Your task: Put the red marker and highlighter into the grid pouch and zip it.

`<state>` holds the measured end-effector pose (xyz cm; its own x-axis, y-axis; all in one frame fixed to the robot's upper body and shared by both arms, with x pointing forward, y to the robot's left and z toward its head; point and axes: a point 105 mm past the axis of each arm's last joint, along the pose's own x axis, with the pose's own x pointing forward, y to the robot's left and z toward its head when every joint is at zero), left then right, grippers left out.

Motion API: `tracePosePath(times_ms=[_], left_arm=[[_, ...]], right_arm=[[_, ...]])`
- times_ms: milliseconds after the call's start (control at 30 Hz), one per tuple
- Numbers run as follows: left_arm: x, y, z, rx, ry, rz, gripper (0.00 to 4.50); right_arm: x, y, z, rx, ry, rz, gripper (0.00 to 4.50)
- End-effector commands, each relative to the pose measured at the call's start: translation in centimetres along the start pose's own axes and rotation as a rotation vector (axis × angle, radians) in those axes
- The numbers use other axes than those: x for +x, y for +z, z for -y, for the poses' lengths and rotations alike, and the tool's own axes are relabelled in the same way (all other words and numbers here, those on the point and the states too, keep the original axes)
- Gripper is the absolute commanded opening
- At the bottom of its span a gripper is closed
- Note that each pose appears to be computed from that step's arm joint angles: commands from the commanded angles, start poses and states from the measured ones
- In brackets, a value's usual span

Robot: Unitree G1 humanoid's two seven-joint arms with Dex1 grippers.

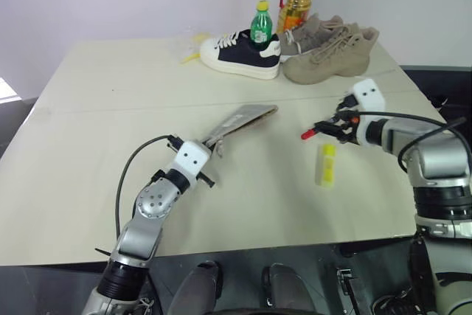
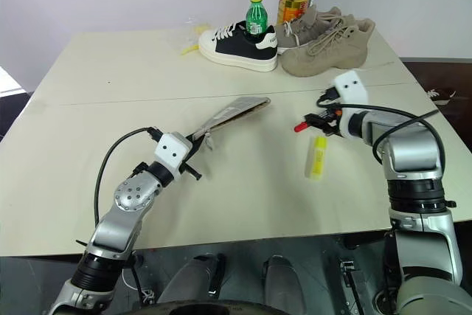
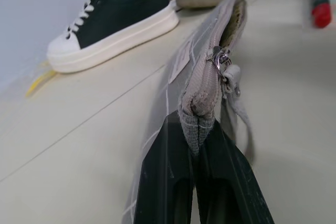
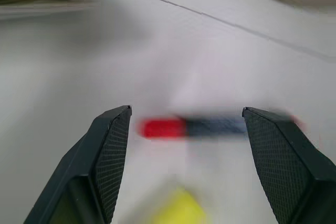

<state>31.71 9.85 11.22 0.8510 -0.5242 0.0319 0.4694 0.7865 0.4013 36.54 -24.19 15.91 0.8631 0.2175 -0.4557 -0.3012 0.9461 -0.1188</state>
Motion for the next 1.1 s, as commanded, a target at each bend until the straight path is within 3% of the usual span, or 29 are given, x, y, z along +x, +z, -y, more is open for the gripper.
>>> tracePosePath(times_ms=[33,67,100,167,300,467,567,700,767,933,1033,1100], left_arm=[[0.7,1.1,-0.1,0.004,-0.023,0.060,0.00],[0.8,1.1,0.1,0.005,-0.031,0.065,0.00],[1.0,1.1,0.2,0.008,-0.042,0.068,0.00],[1.5,1.2,0.7,0.013,-0.075,0.078,0.00],[2.2,1.3,1.0,0.007,-0.107,0.094,0.00],[2.6,1.4,1.3,0.004,-0.123,0.104,0.00],[2.6,1.3,1.2,0.003,-0.119,0.106,0.00],[2.5,1.3,1.0,0.003,-0.108,0.105,0.00],[2.4,1.3,0.5,-0.011,-0.080,0.105,0.00],[1.8,1.1,-1.3,-0.044,-0.005,0.098,0.00],[1.1,1.3,-2.6,-0.059,0.026,0.107,0.00],[0.8,1.6,-2.7,-0.057,0.016,0.121,0.00]], right_arm=[[-1.1,-0.4,0.1,0.063,-0.074,-0.006,3.49],[-1.2,-0.8,0.1,0.088,-0.086,-0.011,3.49],[-1.4,-1.2,0.1,0.111,-0.099,-0.021,4.03],[-2.1,-2.3,-0.6,0.150,-0.113,-0.056,4.47],[-2.7,-3.9,-3.5,0.196,-0.035,-0.123,4.47],[-2.7,-6.4,-3.9,0.194,-0.055,-0.217,4.47],[-2.5,-7.6,-3.7,0.177,-0.074,-0.249,3.69],[-2.3,-7.8,-4.0,0.140,-0.055,-0.253,1.62],[-2.0,-6.4,-4.2,0.055,-0.030,-0.203,0.85],[-2.9,-3.1,-5.9,-0.508,0.167,-0.037,0.86],[-4.8,-1.1,-8.0,-0.649,0.369,0.085,0.86],[-4.9,0.1,-8.2,-0.670,0.387,0.136,0.86]])
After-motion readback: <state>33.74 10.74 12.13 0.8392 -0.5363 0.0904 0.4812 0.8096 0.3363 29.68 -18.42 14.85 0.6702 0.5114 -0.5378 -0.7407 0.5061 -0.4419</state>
